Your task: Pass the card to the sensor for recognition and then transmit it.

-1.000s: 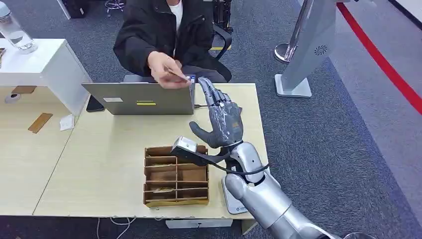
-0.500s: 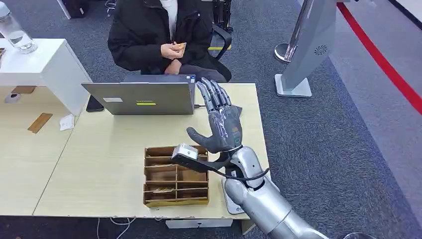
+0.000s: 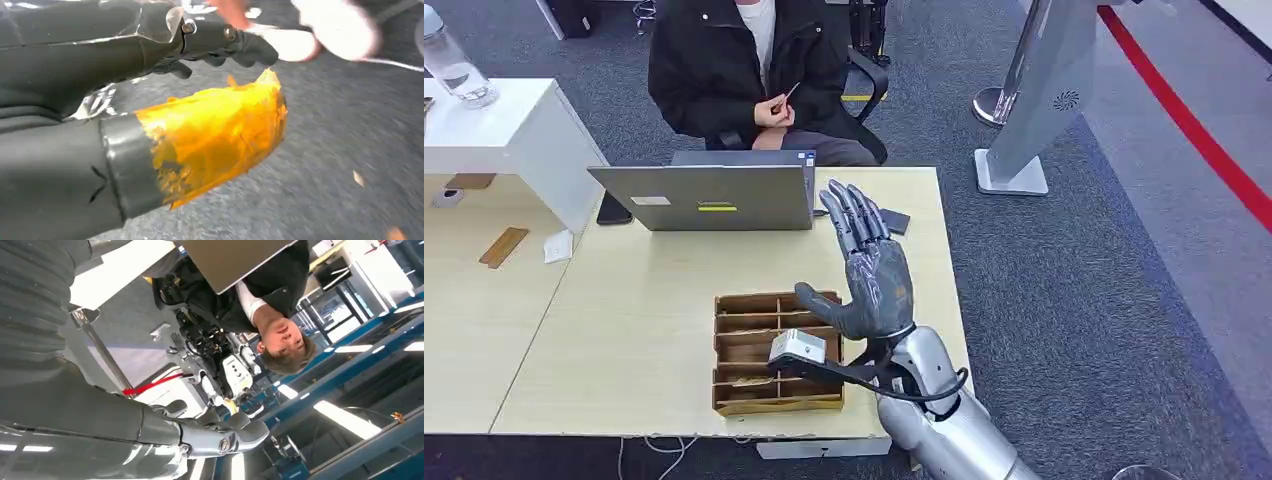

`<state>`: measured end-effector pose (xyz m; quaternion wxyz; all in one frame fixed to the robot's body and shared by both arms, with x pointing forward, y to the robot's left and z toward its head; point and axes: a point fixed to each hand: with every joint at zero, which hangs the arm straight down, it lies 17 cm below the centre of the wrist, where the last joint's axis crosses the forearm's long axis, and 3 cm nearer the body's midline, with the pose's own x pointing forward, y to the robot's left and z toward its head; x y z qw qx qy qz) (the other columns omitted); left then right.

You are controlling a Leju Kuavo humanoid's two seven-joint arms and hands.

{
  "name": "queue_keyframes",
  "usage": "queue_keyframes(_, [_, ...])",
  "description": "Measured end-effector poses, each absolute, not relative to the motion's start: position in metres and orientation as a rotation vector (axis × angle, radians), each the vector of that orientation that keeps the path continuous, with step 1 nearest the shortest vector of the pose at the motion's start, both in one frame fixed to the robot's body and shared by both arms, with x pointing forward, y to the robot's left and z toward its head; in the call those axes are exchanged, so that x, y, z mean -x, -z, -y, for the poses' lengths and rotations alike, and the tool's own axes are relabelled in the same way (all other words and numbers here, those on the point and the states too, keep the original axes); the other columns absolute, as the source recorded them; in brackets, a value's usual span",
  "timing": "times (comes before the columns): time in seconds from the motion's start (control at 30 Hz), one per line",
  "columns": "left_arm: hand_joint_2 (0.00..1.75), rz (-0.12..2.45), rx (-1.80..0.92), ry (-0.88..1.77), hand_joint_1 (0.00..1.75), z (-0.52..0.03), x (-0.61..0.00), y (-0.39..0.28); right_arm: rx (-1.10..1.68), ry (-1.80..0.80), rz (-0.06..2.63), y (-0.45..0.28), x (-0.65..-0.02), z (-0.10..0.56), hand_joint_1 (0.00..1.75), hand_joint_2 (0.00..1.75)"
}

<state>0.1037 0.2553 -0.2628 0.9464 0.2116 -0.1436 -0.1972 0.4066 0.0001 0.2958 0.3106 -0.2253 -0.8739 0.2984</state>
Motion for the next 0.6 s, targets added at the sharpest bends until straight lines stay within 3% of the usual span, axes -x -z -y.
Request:
queue_keyframes(0.23, [0.00,0.295,-0.283,0.492,0.00,-0.214,-0.097,0.268,0.589,-0.777,2.313,-0.296,-0.401,0.002,0.00,1.75])
queue_keyframes(0.6, [0.00,0.296,-0.270,0.513,0.00,-0.208,-0.096,0.267,0.526,-0.819,2.314,-0.278,-0.381,-0.007,0.00,1.75])
